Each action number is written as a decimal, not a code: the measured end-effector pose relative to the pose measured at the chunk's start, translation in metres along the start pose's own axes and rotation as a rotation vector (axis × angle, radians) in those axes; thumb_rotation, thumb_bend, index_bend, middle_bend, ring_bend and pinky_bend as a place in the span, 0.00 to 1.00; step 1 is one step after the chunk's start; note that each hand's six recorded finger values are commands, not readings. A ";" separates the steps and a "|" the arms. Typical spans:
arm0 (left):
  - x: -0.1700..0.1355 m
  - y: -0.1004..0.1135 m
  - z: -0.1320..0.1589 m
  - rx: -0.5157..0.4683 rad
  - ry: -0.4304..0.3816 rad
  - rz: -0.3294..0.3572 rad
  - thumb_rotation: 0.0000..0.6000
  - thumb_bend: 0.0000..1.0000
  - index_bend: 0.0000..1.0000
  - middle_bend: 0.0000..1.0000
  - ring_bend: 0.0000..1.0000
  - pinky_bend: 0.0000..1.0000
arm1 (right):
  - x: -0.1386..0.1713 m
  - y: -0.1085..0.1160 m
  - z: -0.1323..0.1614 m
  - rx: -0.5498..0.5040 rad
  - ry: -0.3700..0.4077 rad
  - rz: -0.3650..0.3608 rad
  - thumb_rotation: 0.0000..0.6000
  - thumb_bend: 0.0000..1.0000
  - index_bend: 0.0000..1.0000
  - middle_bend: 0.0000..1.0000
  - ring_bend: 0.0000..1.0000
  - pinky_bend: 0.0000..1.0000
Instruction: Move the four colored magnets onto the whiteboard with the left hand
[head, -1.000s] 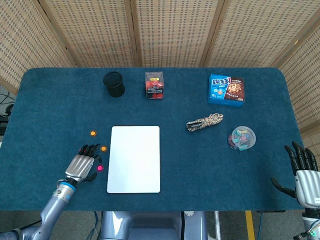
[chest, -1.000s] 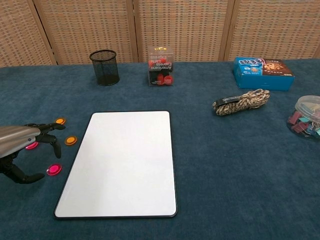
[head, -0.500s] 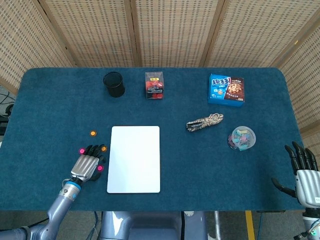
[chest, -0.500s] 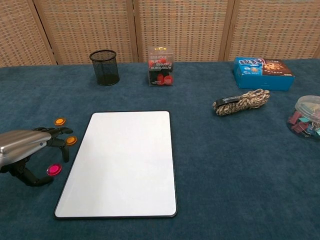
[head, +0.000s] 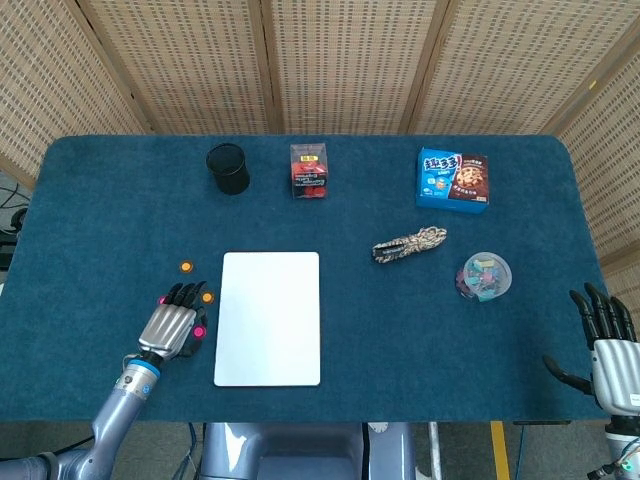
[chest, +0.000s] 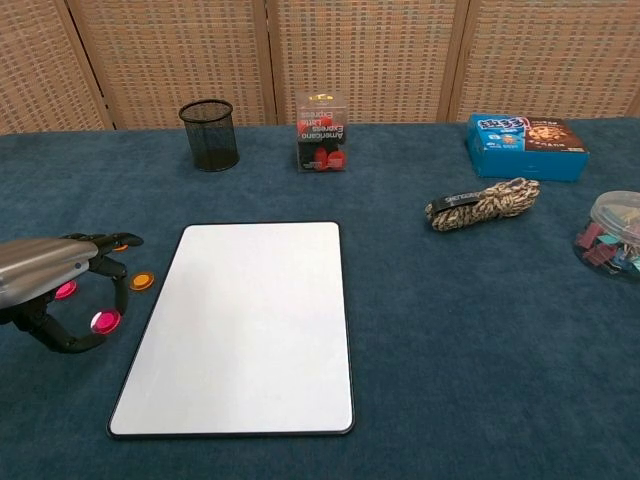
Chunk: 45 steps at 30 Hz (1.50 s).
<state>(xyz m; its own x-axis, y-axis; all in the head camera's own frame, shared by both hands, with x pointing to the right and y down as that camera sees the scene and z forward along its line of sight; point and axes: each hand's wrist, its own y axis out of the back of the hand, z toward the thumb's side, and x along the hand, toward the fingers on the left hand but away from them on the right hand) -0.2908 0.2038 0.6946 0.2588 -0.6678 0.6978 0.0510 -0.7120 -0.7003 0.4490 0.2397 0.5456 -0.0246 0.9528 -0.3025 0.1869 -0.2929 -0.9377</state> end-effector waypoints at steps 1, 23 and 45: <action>0.000 0.003 0.004 0.000 -0.010 0.003 1.00 0.34 0.60 0.00 0.00 0.00 | 0.000 0.000 0.000 0.000 0.000 0.001 1.00 0.24 0.00 0.00 0.00 0.00; 0.036 0.024 0.014 0.021 -0.041 0.029 1.00 0.30 0.34 0.00 0.00 0.00 | -0.001 -0.001 -0.001 0.000 -0.007 0.008 1.00 0.24 0.00 0.00 0.00 0.00; 0.062 0.020 -0.025 -0.006 0.080 0.007 1.00 0.33 0.35 0.00 0.00 0.00 | -0.001 -0.001 -0.001 -0.001 -0.013 0.010 1.00 0.24 0.00 0.00 0.00 0.00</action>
<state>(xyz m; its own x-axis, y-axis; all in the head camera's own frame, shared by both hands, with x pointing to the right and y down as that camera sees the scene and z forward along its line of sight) -0.2973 0.1423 0.7274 0.1811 -0.6877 0.7031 0.0435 -0.7086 -0.7043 0.4500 0.2389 0.5469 -0.0354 0.9489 -0.3136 0.1881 -0.3019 -0.9346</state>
